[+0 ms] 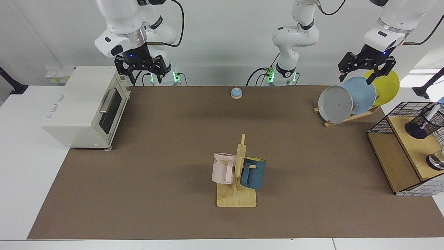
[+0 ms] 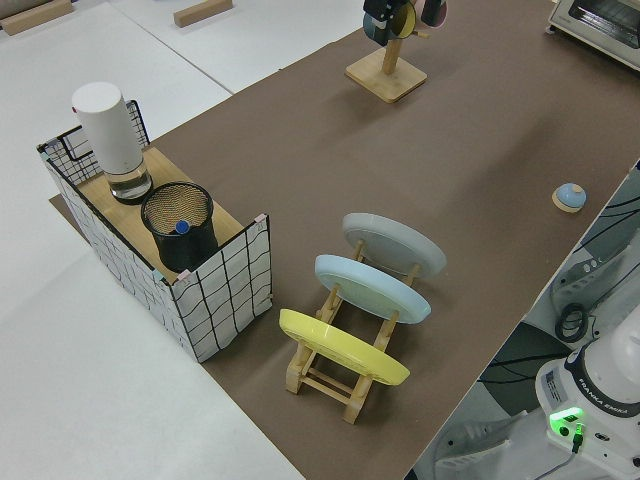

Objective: Put markers into pen holder

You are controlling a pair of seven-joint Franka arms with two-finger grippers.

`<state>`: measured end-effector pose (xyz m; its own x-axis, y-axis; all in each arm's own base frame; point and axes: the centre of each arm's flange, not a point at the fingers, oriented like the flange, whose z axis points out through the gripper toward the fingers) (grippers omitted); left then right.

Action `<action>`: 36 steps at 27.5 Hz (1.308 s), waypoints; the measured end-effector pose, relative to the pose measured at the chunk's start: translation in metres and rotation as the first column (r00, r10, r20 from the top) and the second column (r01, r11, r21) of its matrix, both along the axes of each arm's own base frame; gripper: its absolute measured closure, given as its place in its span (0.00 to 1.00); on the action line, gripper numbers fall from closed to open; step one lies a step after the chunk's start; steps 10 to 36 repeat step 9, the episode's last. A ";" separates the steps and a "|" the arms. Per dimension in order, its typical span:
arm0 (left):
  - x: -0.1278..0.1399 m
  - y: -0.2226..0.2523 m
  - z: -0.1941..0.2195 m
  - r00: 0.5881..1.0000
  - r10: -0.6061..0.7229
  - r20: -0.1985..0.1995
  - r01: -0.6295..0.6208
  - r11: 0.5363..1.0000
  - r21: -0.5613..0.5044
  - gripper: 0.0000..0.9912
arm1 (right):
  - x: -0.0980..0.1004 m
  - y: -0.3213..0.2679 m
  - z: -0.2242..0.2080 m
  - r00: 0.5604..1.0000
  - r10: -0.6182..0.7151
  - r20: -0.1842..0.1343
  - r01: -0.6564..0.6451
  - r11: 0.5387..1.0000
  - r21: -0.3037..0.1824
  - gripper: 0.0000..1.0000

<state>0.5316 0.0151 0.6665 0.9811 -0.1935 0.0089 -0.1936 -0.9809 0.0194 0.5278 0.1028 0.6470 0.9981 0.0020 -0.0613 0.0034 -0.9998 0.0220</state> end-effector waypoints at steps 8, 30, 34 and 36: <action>-0.002 0.002 -0.001 1.000 0.005 -0.018 -0.005 1.000 -0.001 0.00 | 0.000 0.000 0.000 1.000 0.000 0.000 0.000 1.000 0.000 0.00; -0.003 0.002 -0.001 1.000 0.006 -0.018 -0.006 1.000 -0.001 0.00 | 0.000 0.000 0.000 1.000 0.000 0.000 0.000 1.000 0.000 0.00; -0.003 0.002 -0.001 1.000 0.006 -0.018 -0.006 1.000 -0.001 0.00 | 0.000 0.000 0.000 1.000 0.000 0.000 0.000 1.000 0.000 0.00; -0.003 0.002 -0.001 1.000 0.006 -0.018 -0.006 1.000 -0.001 0.00 | 0.000 0.000 0.000 1.000 0.000 0.000 0.000 1.000 0.000 0.00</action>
